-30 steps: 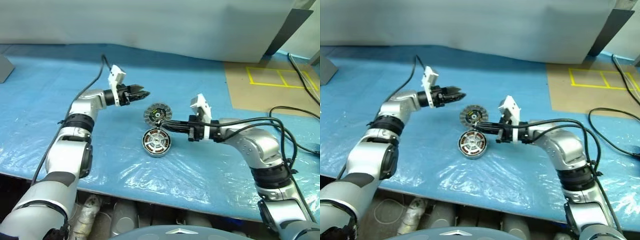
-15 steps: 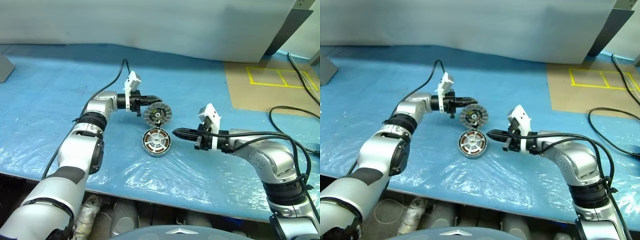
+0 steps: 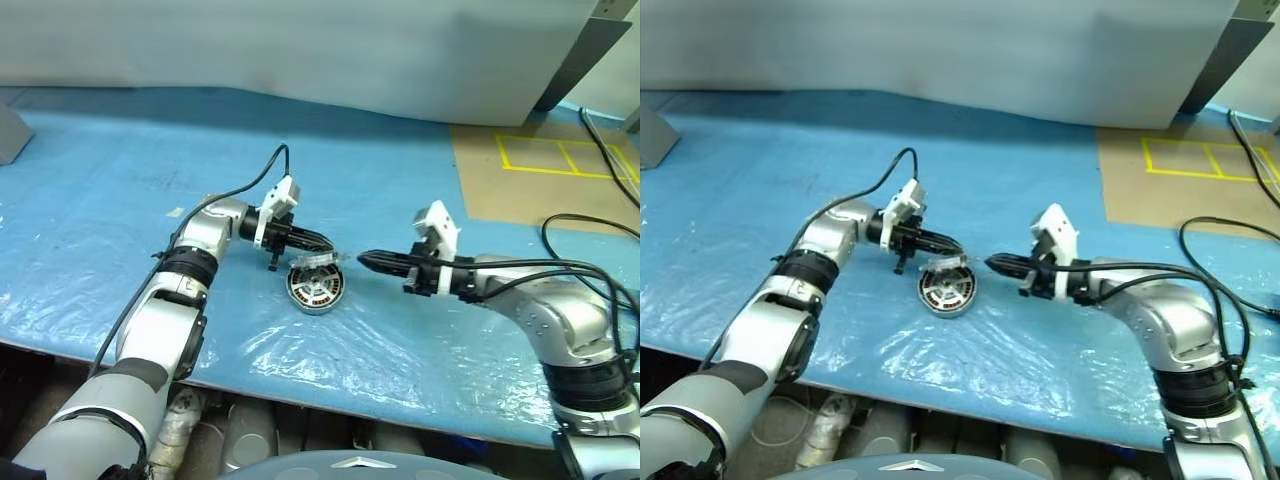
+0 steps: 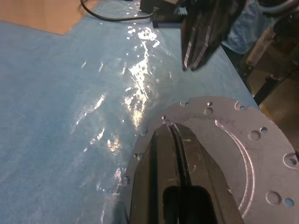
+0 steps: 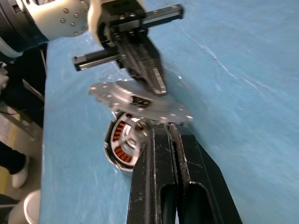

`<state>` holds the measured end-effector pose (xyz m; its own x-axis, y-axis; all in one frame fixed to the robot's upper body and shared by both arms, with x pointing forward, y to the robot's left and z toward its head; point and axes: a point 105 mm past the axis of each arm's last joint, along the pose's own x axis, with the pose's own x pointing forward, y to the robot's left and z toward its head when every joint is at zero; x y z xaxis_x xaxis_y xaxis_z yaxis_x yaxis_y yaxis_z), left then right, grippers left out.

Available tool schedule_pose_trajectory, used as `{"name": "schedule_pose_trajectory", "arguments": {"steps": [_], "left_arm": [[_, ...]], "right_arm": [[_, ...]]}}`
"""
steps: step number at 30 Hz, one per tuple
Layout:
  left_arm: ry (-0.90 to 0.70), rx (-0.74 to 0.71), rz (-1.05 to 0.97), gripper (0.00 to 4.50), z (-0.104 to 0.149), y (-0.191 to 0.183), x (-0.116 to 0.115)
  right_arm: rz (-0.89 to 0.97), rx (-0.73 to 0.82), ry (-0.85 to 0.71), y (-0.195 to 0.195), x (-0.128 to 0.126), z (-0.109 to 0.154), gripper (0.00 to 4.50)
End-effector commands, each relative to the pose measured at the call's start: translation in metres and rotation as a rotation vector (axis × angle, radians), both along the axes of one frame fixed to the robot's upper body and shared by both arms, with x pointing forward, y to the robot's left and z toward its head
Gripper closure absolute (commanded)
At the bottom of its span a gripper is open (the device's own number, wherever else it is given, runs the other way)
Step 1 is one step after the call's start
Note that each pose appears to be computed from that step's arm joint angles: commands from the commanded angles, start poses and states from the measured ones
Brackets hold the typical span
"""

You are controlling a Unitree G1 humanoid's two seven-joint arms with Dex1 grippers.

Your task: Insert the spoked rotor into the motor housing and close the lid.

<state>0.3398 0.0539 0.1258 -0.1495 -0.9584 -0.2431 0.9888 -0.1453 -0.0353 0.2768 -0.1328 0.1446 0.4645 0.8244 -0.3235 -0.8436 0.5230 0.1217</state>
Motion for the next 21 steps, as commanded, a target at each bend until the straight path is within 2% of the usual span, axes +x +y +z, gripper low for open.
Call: {"name": "schedule_pose_trajectory", "arguments": {"steps": [1,7,12,16,18,21], "left_arm": [[-0.017,-0.008,-0.041,4.46,0.006,-0.002,-0.008],[-0.044,0.046,-0.098,4.46,-0.006,-0.001,-0.021],[-0.185,0.205,-0.199,4.46,-0.028,0.012,-0.034],[-0.253,0.279,-0.206,4.46,-0.041,0.020,-0.031],[-0.282,0.251,-0.180,4.46,-0.037,0.015,-0.027],[-0.273,0.116,-0.096,4.46,-0.010,0.005,-0.017]], "right_arm": [[0.026,-0.058,-0.051,-0.006,-0.007,0.005,4.50],[0.019,-0.038,-0.093,0.003,-0.001,0.011,4.50],[0.011,-0.019,-0.108,0.010,0.004,0.014,4.50],[-0.005,-0.013,-0.115,0.009,0.009,0.015,4.50],[0.000,-0.011,-0.116,0.011,0.009,0.014,4.50],[0.029,0.009,-0.114,0.017,0.006,0.015,4.50]]}}
